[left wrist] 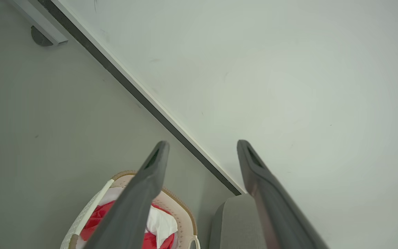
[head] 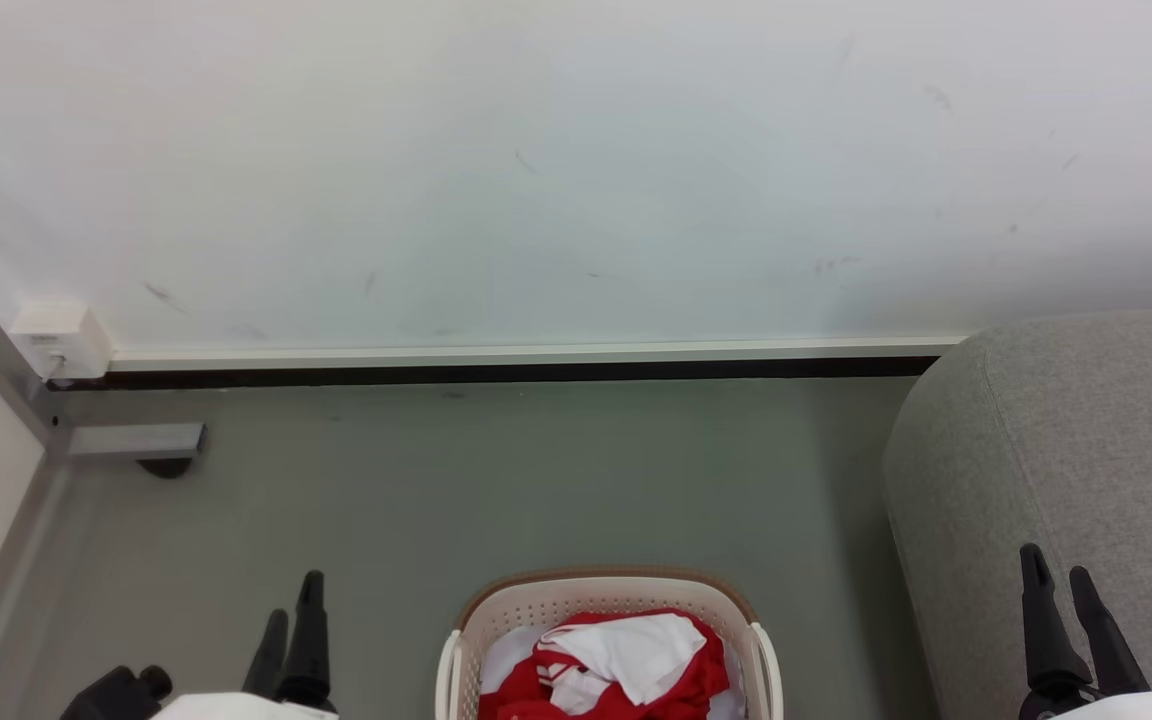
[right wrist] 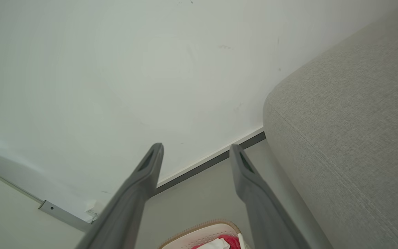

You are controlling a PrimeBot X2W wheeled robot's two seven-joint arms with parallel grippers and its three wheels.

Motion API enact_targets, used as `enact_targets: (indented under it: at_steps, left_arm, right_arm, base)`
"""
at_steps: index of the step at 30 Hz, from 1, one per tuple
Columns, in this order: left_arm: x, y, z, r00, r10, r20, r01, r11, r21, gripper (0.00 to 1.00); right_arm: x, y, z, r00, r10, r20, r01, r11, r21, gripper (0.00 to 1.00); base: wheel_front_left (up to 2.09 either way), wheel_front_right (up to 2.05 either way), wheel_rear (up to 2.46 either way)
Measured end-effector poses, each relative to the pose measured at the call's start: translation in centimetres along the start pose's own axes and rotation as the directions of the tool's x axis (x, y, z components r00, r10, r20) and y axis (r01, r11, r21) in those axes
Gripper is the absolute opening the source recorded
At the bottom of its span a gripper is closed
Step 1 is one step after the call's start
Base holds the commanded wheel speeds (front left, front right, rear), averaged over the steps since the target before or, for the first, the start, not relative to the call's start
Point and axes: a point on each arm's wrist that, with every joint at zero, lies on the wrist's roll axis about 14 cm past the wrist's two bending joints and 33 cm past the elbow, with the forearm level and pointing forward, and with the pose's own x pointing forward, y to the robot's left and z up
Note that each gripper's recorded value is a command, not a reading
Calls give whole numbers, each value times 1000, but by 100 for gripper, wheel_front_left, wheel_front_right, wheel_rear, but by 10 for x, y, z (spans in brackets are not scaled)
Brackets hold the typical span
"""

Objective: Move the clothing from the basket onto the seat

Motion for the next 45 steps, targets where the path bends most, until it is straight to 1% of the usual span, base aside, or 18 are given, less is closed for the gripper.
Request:
enact_targets:
  at_steps: [9,14,22,35,45]
  left_arm:
    - [-2,-5,1,1000,-13,19,10,988,154,100]
    - [-3,-9,3,999,-32,34,24,971,239,100]
    - [-5,-13,6,997,-49,56,29,945,326,100]
    - [-7,-17,5,995,-68,72,29,893,450,100]
    - [-10,-19,3,993,-89,81,32,843,537,100]
  right_arm:
    - [-2,0,2,1000,9,10,-7,991,-135,100]
    - [-2,1,2,1000,15,11,-13,980,-199,100]
    - [-2,3,1,999,33,16,-27,959,-282,100]
    - [-6,7,-6,998,59,-4,-55,912,-407,100]
    - [-8,8,-8,997,77,-13,-73,866,-494,100]
  base:
    - [0,0,0]
    - [0,0,0]
    - [0,0,0]
    - [0,0,0]
    - [0,0,0]
